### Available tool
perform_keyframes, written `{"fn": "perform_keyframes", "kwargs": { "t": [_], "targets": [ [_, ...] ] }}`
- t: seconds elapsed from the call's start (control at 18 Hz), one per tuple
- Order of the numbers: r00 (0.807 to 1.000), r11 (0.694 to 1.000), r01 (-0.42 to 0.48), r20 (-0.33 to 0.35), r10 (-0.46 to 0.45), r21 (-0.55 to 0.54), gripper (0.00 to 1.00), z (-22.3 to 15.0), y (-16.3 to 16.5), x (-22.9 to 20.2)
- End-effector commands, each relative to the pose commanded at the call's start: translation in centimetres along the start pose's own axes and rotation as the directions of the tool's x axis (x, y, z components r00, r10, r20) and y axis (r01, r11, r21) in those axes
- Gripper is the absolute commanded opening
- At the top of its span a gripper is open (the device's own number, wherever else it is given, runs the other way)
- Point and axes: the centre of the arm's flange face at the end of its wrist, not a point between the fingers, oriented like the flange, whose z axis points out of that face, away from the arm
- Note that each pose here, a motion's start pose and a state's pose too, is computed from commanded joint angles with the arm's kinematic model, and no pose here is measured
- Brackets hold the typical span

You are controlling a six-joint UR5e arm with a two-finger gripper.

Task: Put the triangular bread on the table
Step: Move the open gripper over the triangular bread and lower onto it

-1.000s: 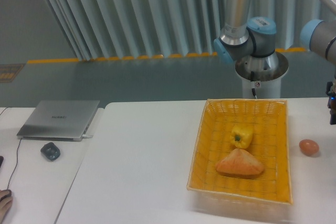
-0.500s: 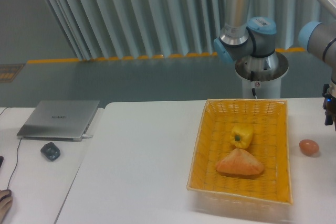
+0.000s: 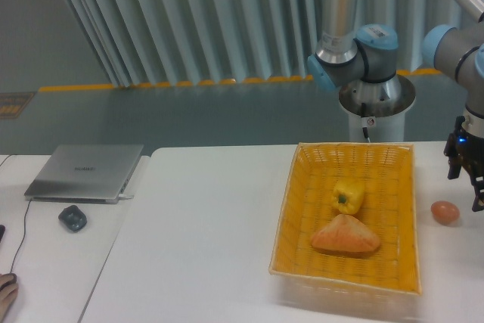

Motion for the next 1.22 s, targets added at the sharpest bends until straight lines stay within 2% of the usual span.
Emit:
{"fn": "perform_keyframes", "kwargs": {
  "t": [0.17, 0.5, 0.61, 0.89, 1.06, 1.22],
  "targets": [
    [0.997, 0.997, 0.074, 0.003, -0.074, 0.009, 1.00, 0.1, -5.3, 1.7],
    [0.990, 0.990, 0.140, 0.002, -0.140, 0.017, 1.00, 0.1, -10.5, 3.6],
    [0.986, 0.986, 0.167, 0.015, -0.167, 0.026, 1.00, 0.6, -13.2, 4.5],
    [0.966, 0.966, 0.255, 0.033, -0.256, 0.044, 1.00, 2.2, -16.9, 5.6],
    [0.958, 0.959, 0.283, 0.038, -0.284, 0.027, 1.00, 3.2, -17.4, 5.7],
    [0.959, 0.961, 0.277, 0.070, -0.275, -0.017, 1.00, 5.0, -18.7, 5.9]
  ]
}}
